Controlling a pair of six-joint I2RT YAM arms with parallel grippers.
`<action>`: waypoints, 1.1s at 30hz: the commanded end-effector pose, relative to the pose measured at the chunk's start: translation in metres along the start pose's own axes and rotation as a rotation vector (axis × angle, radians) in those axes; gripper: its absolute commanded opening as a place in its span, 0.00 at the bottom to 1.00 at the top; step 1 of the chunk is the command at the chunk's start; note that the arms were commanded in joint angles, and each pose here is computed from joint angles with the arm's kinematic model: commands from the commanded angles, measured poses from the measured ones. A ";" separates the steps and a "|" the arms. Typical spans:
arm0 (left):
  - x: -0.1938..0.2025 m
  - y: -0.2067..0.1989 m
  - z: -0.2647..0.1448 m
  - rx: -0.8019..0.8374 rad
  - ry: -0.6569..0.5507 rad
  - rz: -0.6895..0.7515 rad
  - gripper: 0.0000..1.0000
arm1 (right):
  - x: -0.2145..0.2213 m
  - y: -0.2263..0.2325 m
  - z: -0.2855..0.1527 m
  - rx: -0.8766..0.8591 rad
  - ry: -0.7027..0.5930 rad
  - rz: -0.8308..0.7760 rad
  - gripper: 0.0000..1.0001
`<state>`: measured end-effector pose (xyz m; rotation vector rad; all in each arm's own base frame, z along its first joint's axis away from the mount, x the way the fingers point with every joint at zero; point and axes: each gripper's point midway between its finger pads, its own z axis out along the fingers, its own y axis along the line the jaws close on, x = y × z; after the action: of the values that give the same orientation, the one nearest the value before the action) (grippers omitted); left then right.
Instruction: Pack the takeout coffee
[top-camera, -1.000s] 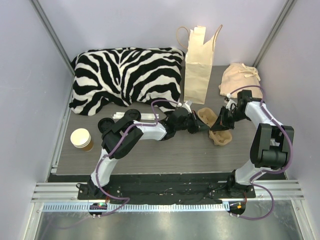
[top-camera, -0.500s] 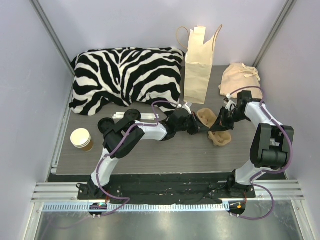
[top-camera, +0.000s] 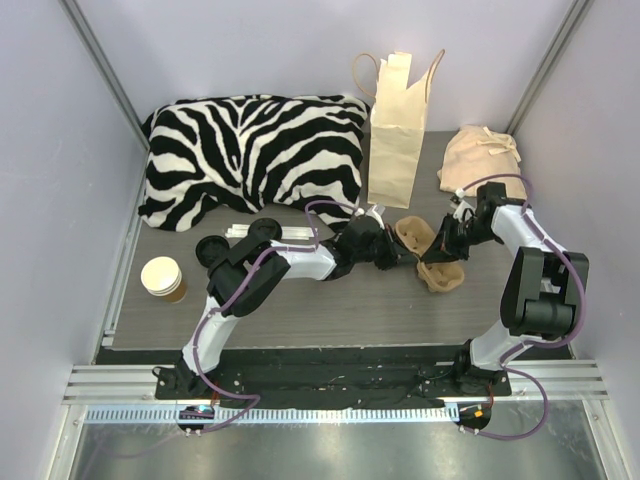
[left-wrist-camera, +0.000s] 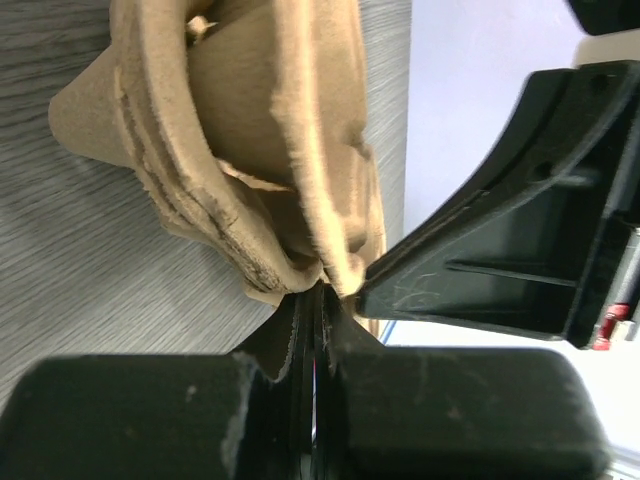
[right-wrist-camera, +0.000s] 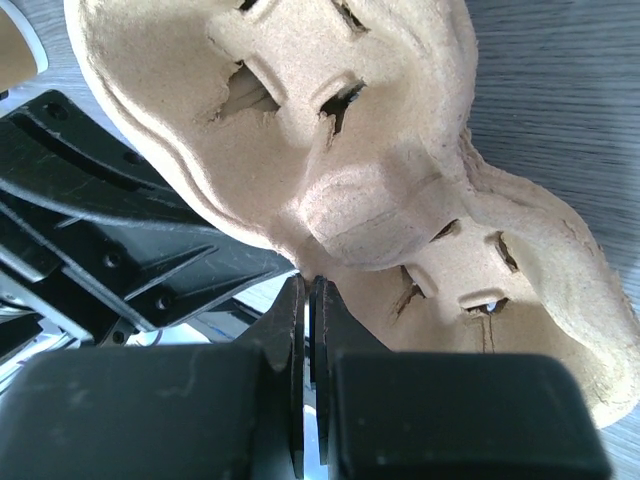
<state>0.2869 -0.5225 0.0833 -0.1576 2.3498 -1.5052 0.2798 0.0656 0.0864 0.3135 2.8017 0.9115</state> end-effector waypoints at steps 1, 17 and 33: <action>0.000 0.022 0.006 -0.086 -0.013 0.031 0.00 | -0.006 0.027 -0.021 -0.078 -0.061 -0.051 0.01; 0.002 -0.042 -0.016 0.145 0.022 0.063 0.00 | -0.017 0.015 -0.037 0.055 -0.106 -0.075 0.01; 0.014 -0.087 -0.015 0.299 0.083 0.017 0.00 | -0.018 0.010 -0.028 0.054 -0.106 -0.045 0.01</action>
<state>0.2658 -0.5389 0.1324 -0.0420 2.2398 -1.7615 0.2858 0.0515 0.1112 0.2984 2.7683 0.7729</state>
